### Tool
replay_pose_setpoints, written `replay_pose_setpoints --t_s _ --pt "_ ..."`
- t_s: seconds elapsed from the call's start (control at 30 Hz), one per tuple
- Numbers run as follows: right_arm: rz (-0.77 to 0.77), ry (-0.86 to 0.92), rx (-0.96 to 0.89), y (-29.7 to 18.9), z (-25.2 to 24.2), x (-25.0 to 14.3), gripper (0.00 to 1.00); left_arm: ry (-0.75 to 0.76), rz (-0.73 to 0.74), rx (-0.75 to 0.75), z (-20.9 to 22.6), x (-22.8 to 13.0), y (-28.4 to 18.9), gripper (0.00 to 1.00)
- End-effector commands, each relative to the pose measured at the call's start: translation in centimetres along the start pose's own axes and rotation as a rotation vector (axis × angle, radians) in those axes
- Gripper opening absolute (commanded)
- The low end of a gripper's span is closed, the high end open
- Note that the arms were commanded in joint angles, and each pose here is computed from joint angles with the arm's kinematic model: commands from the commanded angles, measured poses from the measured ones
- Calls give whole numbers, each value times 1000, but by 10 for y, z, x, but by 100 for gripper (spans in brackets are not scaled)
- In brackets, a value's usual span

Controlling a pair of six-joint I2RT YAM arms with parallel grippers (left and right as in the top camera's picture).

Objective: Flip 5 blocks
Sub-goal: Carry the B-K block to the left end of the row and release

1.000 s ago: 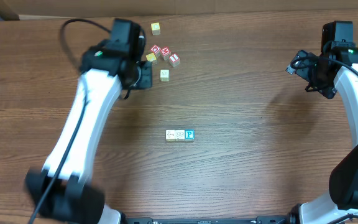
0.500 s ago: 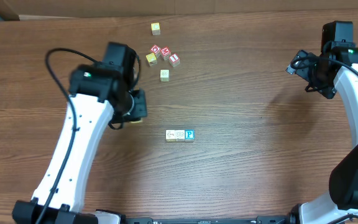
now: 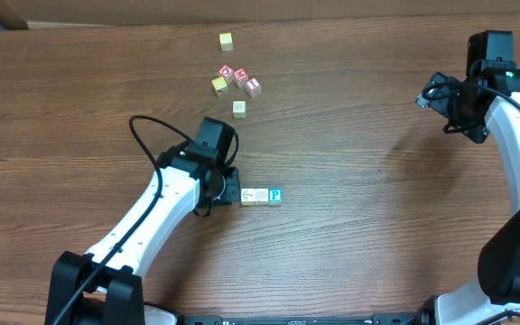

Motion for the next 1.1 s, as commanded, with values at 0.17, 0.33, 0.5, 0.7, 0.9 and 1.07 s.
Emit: replay_pose_setpoints --t_s 0.17,0.33,0.5,0.7,0.9,1.07 --pt "-27 -4 21 -9 2 4 100 -47 5 -2 1 -11 19 14" --pt "-27 -4 21 -9 2 4 100 -44 -10 -6 0 -9 19 16" --pt "-27 -4 21 -9 2 4 100 -22 -13 -7 -4 -8 24 16" --pt "-27 -4 21 -9 2 4 100 -3 33 13 -7 -11 39 16" --pt "-26 -4 21 -9 2 4 100 -1 34 42 -5 -9 42 21" --pt "-27 -4 21 -9 2 4 100 46 18 44 -8 4 26 29"
Point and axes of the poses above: each gripper's point midway between its finger pads, its own y axis out along the fingers, its own z axis along the line the jaws close on, x = y × z, the point moved 9 cm from there along -y, back along the fingers, and after that the axes turned 11 degrees about y, right-handed, at the moved point
